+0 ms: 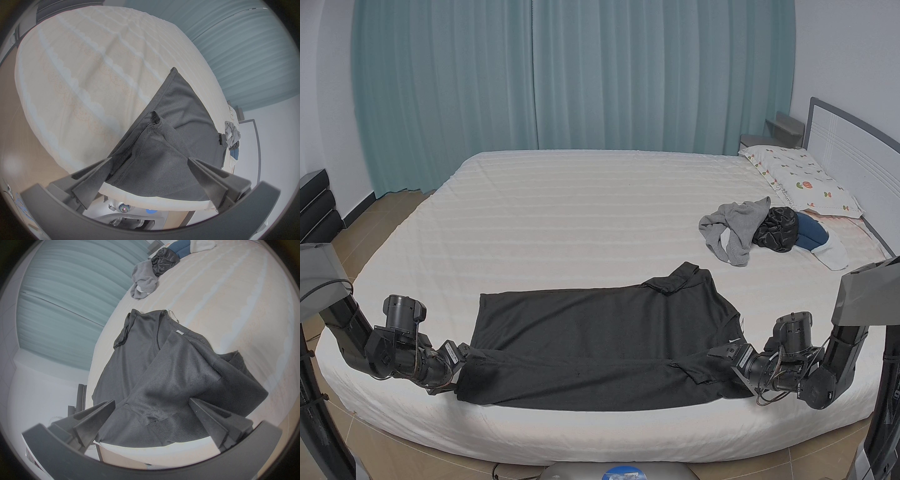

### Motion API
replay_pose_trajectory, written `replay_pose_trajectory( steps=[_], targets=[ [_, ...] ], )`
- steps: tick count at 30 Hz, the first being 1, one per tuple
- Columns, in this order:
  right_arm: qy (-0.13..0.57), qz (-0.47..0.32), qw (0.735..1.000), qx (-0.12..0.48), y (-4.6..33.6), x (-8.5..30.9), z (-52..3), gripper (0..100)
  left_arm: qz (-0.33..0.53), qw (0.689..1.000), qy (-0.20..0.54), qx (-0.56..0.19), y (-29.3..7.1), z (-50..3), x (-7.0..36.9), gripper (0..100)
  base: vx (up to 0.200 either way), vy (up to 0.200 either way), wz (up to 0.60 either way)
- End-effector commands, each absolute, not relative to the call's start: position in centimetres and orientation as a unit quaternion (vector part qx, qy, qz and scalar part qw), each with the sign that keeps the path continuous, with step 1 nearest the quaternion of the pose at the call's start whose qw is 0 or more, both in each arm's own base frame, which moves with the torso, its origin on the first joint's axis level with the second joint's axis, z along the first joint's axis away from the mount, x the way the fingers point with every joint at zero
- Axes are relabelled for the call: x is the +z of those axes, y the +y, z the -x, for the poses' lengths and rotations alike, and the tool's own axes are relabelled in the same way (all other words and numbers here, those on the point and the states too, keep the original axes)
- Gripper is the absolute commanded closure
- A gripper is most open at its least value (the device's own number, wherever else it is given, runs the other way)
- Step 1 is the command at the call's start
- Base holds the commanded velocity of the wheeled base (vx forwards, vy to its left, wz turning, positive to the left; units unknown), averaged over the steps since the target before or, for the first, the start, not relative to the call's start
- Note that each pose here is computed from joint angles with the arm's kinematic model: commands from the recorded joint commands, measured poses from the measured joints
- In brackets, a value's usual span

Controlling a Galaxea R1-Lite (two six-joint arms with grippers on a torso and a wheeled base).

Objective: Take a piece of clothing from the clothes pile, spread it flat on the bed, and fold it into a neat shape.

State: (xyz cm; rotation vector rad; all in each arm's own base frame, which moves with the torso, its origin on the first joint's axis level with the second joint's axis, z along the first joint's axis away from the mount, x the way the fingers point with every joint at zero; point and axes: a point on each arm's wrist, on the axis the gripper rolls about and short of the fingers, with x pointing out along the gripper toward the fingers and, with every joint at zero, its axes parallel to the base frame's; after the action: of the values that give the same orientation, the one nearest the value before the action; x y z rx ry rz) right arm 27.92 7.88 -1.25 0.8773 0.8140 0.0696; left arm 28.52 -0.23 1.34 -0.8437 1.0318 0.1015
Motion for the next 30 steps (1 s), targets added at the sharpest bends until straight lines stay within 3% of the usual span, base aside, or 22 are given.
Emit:
replay_pose_trajectory(
  steps=[1, 24, 25, 30],
  targets=[
    [0.393, -0.414, 0.821, 0.024, 7.82, -2.01, -27.94, 0, 0.391, 0.785, 0.479, 0.047, -0.26, -28.52, 1.3, 0, 0.0, 0.0, 0.0],
    [0.378, -0.399, 0.835, -0.018, 7.83, -2.42, -27.84, 0, 0.392, 0.784, 0.479, 0.047, -0.26, -28.52, 1.3, 0, 0.0, 0.0, 0.0],
    [0.38, -0.399, 0.835, -0.018, 7.86, -2.52, -27.79, 100, 0.393, 0.784, 0.479, 0.048, -0.21, -28.52, 1.3, 0, 0.0, 0.0, 0.0],
    [0.378, -0.4, 0.835, -0.017, 7.93, -2.32, -27.71, 100, 0.393, 0.784, 0.478, 0.048, -0.21, -28.52, 1.34, 0, 0.0, 0.0, 0.0]
  ],
)
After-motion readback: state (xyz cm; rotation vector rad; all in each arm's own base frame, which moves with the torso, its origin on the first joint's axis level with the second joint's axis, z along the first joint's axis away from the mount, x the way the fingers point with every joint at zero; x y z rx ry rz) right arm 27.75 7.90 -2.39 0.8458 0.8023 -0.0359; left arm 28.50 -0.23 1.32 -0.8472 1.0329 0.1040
